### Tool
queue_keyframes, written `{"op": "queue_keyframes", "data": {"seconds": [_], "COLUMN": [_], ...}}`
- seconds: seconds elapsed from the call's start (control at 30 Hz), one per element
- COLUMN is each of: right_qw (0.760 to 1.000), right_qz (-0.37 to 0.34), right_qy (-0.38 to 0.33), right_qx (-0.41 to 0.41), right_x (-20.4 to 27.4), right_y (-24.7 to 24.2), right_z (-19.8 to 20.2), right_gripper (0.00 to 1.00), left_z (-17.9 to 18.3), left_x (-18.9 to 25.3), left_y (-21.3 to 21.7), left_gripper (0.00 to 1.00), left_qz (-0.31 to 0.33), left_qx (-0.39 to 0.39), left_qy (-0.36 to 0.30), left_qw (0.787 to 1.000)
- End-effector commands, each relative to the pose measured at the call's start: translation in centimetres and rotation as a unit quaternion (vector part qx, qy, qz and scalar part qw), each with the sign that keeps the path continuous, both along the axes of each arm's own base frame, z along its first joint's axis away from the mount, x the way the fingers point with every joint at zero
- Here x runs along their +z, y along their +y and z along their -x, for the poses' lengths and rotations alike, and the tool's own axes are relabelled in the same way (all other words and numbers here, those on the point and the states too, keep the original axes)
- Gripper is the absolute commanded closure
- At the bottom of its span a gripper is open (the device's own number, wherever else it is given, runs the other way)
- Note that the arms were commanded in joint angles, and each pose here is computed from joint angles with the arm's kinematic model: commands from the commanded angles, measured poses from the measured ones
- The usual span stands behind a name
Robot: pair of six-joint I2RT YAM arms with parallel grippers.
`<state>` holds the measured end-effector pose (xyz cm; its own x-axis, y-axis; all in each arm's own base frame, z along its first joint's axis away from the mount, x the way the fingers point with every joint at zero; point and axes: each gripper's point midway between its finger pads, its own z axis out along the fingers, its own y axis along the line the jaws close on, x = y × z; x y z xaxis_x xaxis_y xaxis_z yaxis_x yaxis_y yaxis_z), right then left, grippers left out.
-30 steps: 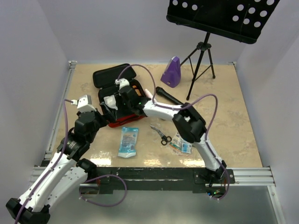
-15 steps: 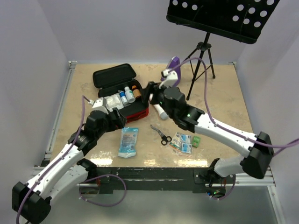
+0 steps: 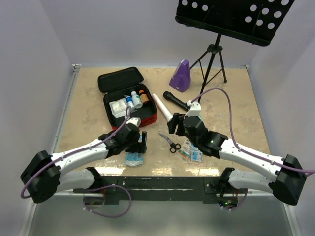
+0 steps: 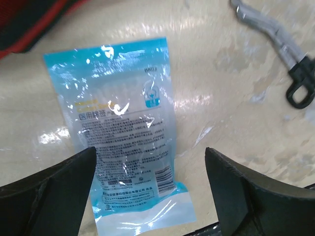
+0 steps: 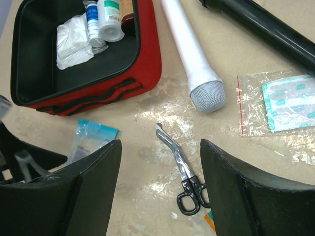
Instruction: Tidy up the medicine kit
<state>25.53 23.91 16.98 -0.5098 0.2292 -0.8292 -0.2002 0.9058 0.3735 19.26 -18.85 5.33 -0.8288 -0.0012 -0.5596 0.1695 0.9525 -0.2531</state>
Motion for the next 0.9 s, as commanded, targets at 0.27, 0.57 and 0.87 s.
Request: {"op": "queue_keyframes", "data": {"seconds": [0.27, 0.57, 0.87], "right_qw": [1.0, 1.0, 0.999], "right_qz": [-0.015, -0.013, -0.02], "right_qy": [-0.015, -0.022, -0.035], "right_qx": [-0.005, -0.007, -0.006], "right_x": [1.1, 1.5, 3.2], "right_y": [-0.1, -0.9, -1.1], "right_z": [-0.2, 0.2, 0.2], "right_gripper": [0.3, 0.3, 0.3], "left_z": [0.7, 0.0, -1.6], "left_x": [-3.8, -2.6, 10.1], "left_y": [-0.3, -0.8, -1.7], "left_gripper": [0.31, 0.71, 0.95], "left_qz": [-0.091, -0.106, -0.046], "left_qx": [-0.039, -0.048, -0.103], "left_qy": [0.02, 0.0, -0.128], "left_qw": [0.995, 0.993, 0.985]}}
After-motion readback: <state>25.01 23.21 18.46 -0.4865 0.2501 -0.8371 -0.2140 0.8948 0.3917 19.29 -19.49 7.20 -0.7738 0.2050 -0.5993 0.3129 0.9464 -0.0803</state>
